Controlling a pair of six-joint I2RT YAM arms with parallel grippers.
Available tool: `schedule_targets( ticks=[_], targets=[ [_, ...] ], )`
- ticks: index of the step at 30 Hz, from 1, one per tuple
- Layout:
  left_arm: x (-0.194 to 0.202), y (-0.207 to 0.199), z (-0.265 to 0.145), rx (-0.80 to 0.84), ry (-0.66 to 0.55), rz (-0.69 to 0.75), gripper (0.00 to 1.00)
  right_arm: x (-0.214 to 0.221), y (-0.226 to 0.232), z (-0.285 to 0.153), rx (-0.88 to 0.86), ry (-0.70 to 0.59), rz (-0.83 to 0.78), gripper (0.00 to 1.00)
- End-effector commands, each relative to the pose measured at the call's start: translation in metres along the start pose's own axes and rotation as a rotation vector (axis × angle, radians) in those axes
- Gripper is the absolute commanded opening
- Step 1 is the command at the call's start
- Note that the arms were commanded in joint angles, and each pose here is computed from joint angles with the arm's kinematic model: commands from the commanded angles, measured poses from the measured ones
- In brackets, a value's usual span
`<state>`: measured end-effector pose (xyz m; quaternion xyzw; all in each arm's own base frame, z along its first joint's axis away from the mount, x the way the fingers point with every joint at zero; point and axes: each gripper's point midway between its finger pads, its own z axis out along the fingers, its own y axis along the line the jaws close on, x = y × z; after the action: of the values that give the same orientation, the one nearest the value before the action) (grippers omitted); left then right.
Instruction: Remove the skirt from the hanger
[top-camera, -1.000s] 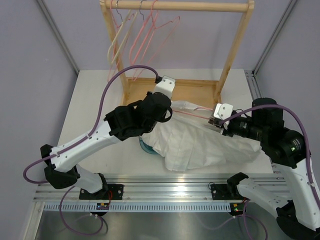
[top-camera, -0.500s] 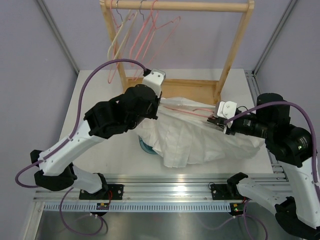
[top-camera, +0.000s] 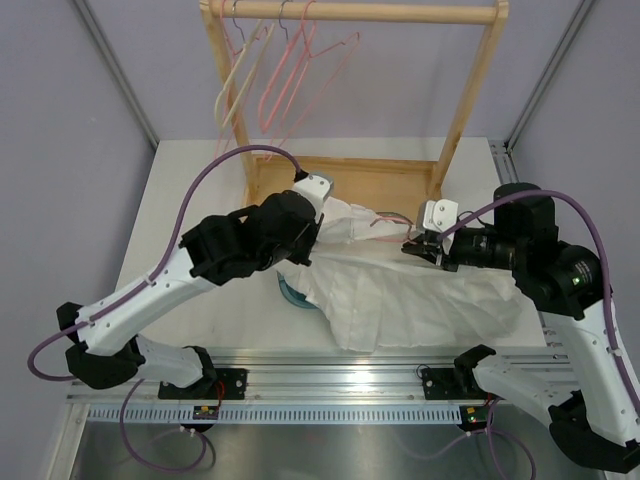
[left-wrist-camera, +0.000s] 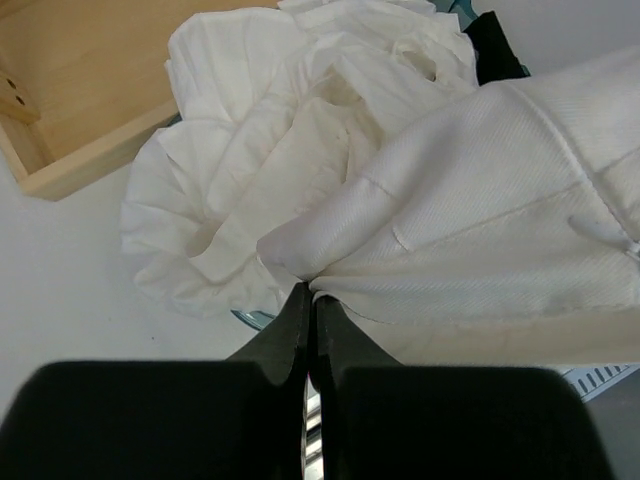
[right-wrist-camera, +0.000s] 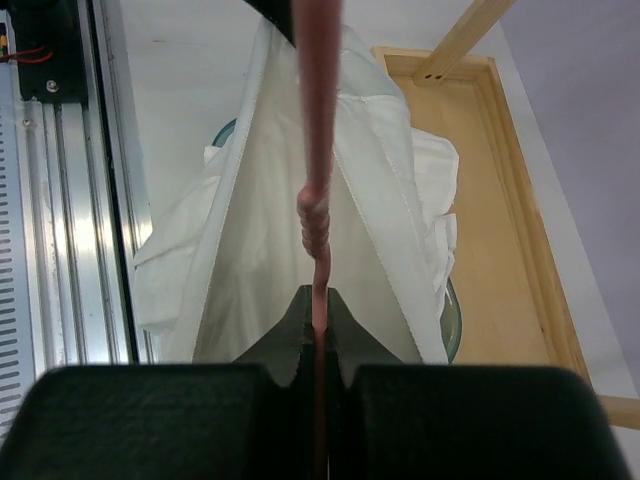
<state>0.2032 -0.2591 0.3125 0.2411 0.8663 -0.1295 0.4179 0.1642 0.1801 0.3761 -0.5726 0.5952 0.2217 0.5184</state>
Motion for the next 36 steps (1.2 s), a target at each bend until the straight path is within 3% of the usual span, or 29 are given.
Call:
schedule_targets(
  ticks=[1,5,11,18,23,27,30,34,36],
  targets=[
    [0.020,0.063,-0.009,-0.208,0.008,-0.068,0.00,-0.034,0.009,-0.021,0.011,-0.137,-0.191,0.00],
    [0.048,0.114,-0.009,-0.346,0.032,-0.115,0.00,-0.021,0.026,-0.026,-0.033,-0.109,-0.184,0.00],
    [0.087,0.115,0.007,-0.325,0.115,-0.124,0.00,-0.038,0.035,-0.038,-0.061,-0.147,-0.162,0.00],
    [0.025,0.113,-0.017,-0.291,-0.051,-0.180,0.00,-0.011,0.062,-0.027,-0.225,-0.090,-0.118,0.00],
    [0.011,0.121,-0.019,-0.319,-0.067,-0.174,0.00,-0.001,0.079,-0.030,-0.288,-0.082,-0.105,0.00],
    [0.025,0.110,0.003,-0.278,-0.015,-0.184,0.00,-0.009,0.072,-0.035,-0.234,-0.093,-0.135,0.00],
    [0.043,0.105,0.013,-0.262,0.052,-0.178,0.00,-0.024,0.050,-0.043,-0.102,-0.112,-0.189,0.00],
    [0.070,0.140,0.012,-0.440,0.123,-0.085,0.00,-0.073,0.022,-0.072,0.084,-0.194,-0.245,0.00],
    [0.086,0.145,0.011,-0.453,0.138,-0.082,0.00,-0.079,0.015,-0.075,0.115,-0.197,-0.246,0.00]
  ],
)
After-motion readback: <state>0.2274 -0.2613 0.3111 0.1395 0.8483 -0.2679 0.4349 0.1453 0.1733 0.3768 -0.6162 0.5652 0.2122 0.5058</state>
